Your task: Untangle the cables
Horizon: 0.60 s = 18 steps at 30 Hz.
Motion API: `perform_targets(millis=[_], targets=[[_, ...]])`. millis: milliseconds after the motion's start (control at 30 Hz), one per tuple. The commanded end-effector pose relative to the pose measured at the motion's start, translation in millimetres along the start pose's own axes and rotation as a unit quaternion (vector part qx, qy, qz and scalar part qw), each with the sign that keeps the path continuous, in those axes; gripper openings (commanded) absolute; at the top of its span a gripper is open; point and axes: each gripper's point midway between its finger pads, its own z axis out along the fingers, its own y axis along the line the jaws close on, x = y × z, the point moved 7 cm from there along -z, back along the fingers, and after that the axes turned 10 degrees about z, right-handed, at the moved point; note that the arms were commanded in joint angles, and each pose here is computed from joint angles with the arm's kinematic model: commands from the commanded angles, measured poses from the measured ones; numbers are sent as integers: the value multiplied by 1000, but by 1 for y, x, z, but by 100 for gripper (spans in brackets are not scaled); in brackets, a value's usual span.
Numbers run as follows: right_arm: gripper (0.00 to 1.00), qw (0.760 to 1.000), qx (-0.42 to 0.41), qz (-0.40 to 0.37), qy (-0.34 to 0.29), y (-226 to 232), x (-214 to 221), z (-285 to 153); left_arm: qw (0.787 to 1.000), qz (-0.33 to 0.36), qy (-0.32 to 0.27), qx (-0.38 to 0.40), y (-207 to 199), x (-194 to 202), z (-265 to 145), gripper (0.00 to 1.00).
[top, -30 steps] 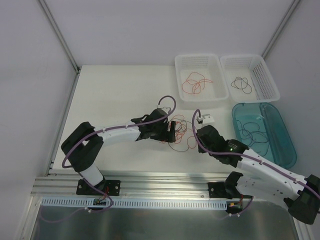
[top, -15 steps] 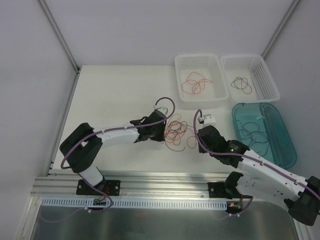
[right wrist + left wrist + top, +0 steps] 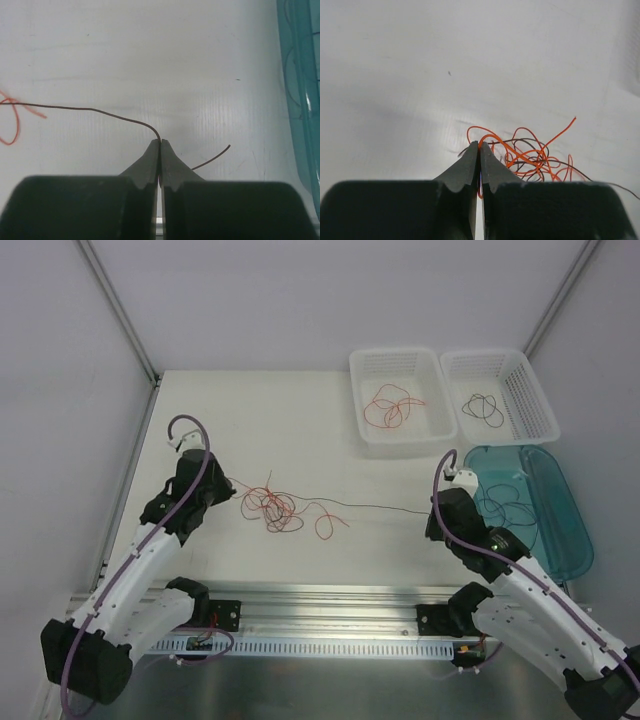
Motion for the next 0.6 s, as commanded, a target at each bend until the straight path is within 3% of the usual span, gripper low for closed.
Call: perform_targets(millis=[0,300,367,567], targets=[[1,999,30,24,-3,-15,1,-4,999,-8,-1,-45,20,-2,-21,0],[1,995,35,68,-59,-29,-21,-24,992,43,-57,-108,38,-43,-62,0],[2,996,7,64,-54,-20,-26,-26,993,59,-59,-79,31,-51,-68,0],[25,990,-137,1,26,28,-27,-16,985,120,10,120,-11,-39,-58,0]])
